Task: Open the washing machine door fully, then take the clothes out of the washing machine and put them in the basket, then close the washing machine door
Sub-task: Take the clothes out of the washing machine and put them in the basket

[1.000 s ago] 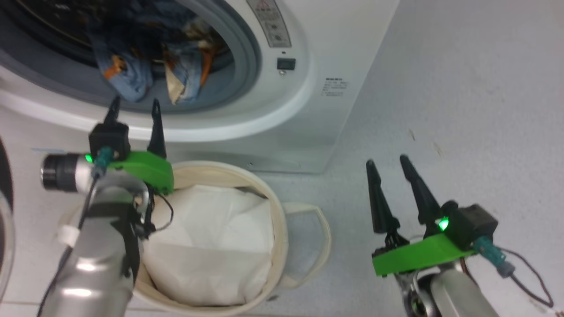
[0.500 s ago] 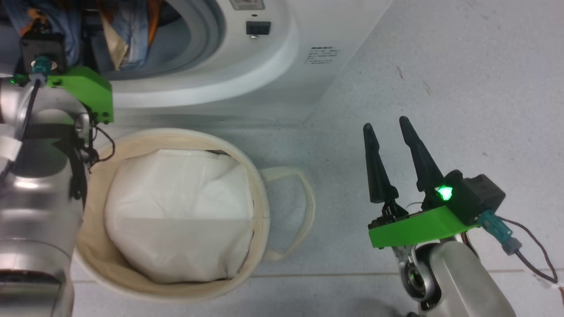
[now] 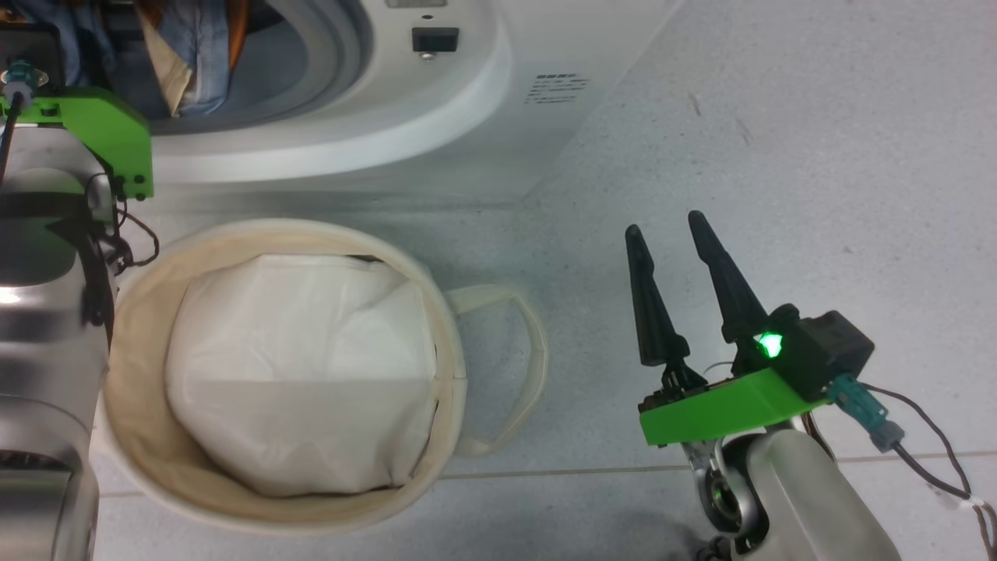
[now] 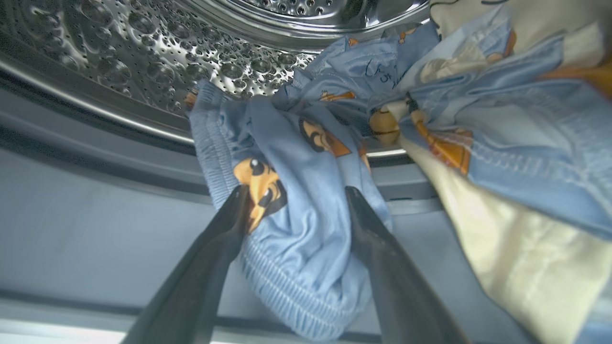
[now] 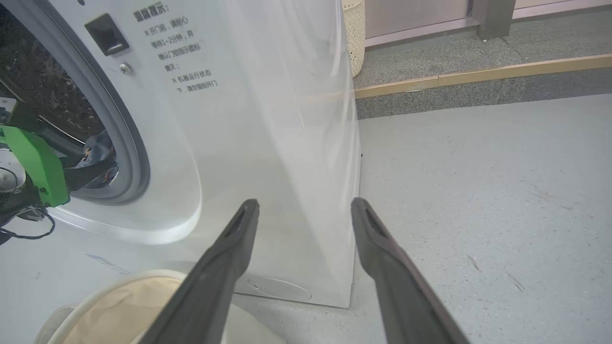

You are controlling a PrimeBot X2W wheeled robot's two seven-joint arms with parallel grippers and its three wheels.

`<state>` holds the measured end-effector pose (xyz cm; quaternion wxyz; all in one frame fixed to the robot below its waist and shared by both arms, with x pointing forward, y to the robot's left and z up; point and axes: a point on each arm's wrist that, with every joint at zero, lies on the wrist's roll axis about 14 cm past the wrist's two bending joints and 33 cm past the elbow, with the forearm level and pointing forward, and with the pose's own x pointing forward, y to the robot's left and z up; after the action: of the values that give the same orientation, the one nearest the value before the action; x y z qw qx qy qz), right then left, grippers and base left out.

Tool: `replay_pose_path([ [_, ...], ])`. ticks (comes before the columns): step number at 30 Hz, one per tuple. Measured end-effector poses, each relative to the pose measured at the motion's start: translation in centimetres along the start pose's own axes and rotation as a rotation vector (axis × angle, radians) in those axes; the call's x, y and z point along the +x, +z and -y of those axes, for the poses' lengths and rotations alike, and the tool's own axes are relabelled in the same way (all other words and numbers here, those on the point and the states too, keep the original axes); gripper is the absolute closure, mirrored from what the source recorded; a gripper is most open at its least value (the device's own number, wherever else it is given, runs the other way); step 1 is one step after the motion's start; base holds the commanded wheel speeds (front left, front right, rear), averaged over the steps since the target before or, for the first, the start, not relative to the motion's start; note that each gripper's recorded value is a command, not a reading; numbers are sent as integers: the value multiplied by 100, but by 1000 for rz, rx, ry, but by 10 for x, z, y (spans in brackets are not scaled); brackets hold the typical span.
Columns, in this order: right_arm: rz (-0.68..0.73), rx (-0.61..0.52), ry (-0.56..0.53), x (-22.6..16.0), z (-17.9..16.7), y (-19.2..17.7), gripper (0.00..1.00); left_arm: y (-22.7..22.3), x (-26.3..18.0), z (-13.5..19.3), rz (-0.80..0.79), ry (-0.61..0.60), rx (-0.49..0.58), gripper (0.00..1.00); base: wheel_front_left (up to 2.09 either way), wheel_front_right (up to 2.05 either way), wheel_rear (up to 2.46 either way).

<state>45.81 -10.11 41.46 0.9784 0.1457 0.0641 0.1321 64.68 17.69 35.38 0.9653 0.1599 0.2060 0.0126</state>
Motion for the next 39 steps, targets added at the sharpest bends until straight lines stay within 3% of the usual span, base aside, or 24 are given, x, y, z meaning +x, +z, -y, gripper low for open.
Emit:
replay_pose_path([
  [3, -20, -6, 8, 1, -2, -8, 0, -9, 1, -3, -32, 12, 6, 1, 0, 0, 0],
  [4, -24, -6, 11, 2, -2, -10, 0, -9, 1, -4, -34, 13, 5, 100, 0, 0, 0],
  [13, -23, -1, 44, 8, -13, -12, 0, 11, -5, 1, 52, -22, -105, 100, 0, 0, 0],
  [19, 13, -7, 70, 8, -24, 4, 0, 85, -27, -6, 290, -54, -247, 100, 0, 0, 0],
  [25, 106, -22, 33, 2, -16, 41, 0, 119, -92, -23, 503, -51, -330, 100, 0, 0, 0],
  [39, 207, -38, 30, -55, -37, 86, 0, 169, -276, -55, 863, -19, -300, 100, 0, 0, 0],
])
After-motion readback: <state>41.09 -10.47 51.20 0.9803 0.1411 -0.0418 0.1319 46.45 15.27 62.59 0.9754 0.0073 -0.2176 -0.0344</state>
